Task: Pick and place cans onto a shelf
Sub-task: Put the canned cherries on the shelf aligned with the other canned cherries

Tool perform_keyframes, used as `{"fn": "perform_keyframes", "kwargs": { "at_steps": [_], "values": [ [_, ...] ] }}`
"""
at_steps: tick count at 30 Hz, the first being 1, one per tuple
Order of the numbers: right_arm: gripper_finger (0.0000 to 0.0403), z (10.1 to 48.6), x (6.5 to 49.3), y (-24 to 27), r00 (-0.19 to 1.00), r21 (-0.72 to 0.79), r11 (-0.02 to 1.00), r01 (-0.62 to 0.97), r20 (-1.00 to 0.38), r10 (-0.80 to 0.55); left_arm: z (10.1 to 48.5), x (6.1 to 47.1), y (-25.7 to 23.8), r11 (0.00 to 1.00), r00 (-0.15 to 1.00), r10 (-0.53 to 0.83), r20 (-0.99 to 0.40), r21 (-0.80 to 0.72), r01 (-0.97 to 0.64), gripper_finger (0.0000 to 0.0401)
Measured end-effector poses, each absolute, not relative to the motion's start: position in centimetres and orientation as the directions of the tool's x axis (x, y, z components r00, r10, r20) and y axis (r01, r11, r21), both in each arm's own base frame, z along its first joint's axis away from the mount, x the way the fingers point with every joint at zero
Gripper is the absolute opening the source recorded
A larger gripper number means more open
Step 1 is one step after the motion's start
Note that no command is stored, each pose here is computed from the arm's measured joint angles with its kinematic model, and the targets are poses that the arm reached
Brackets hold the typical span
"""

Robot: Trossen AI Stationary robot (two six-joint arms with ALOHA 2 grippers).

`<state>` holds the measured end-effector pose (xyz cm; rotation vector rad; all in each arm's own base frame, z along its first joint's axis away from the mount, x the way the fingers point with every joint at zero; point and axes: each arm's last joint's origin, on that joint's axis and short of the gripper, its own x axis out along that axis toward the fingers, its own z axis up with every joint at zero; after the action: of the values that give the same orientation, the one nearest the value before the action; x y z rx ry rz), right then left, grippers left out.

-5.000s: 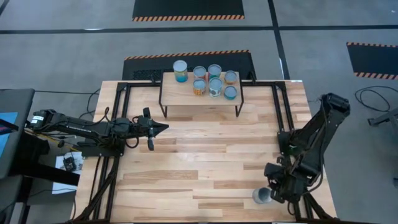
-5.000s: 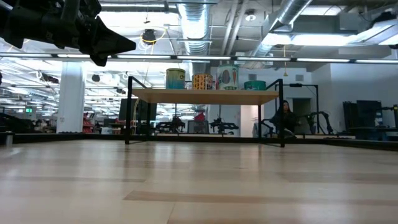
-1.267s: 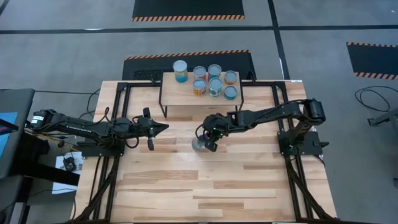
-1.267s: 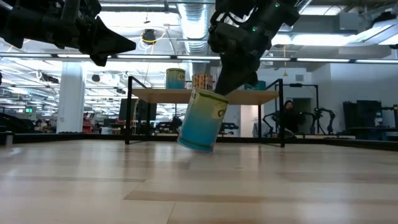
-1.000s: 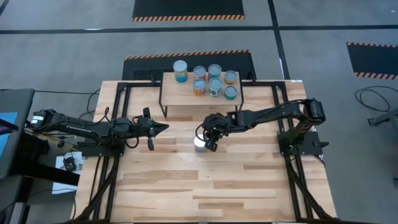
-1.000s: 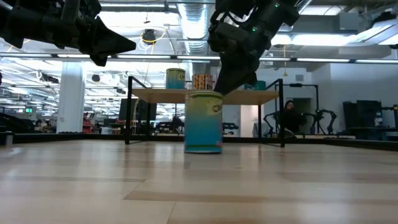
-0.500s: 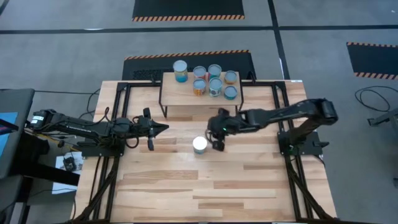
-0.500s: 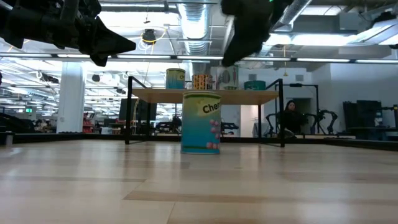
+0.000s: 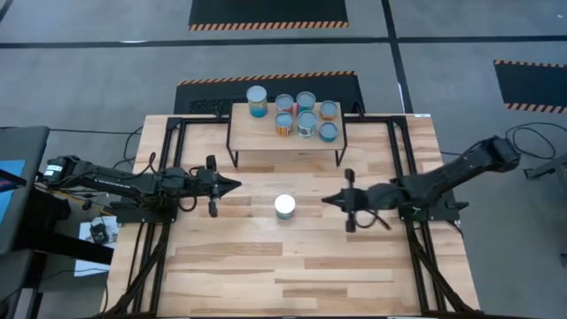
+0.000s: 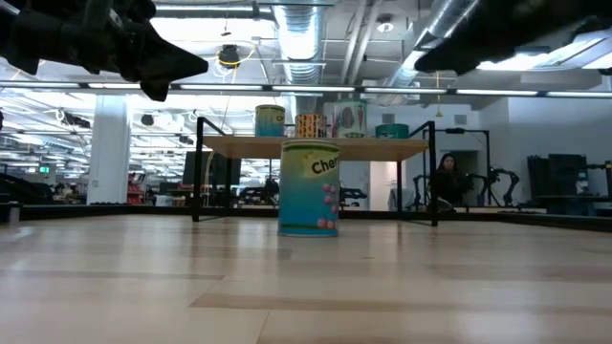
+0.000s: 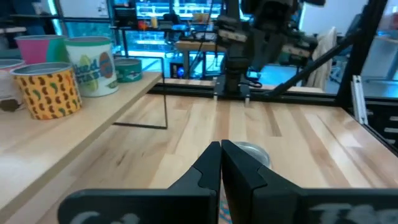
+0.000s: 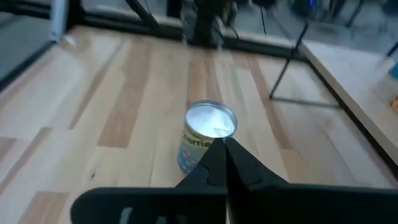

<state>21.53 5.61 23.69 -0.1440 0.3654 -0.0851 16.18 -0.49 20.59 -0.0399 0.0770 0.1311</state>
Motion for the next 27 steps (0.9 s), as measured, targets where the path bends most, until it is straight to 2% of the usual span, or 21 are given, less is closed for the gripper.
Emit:
{"fn": "perform_keyframes", "kwargs": {
  "at_steps": [5,13,19,27],
  "values": [
    [0.001,20.5,18.4,4.8,0.978,-0.173,0.984,0.051,-0.189,-0.084,21.2,17.2,-0.7,0.989,0.986,0.139,-0.096,-0.044,-0.144,0.0002],
    [0.001,19.0,15.2,3.2,0.992,-0.142,0.989,0.05,-0.108,-0.065,23.1,22.3,-2.9,0.995,0.98,0.092,-0.175,0.059,-0.083,0.0002],
    [0.0014,18.9,13.9,2.4,0.984,-0.143,0.987,0.077,-0.149,-0.098,24.6,26.7,-5.4,0.996,0.951,0.043,-0.306,0.086,-0.017,0.0002],
    [0.001,18.5,13.1,2.3,0.976,-0.115,0.991,0.073,-0.198,-0.095,25.0,30.9,-7.7,0.991,0.813,0.132,-0.567,0.095,-0.094,0.0026]
  ]
}}
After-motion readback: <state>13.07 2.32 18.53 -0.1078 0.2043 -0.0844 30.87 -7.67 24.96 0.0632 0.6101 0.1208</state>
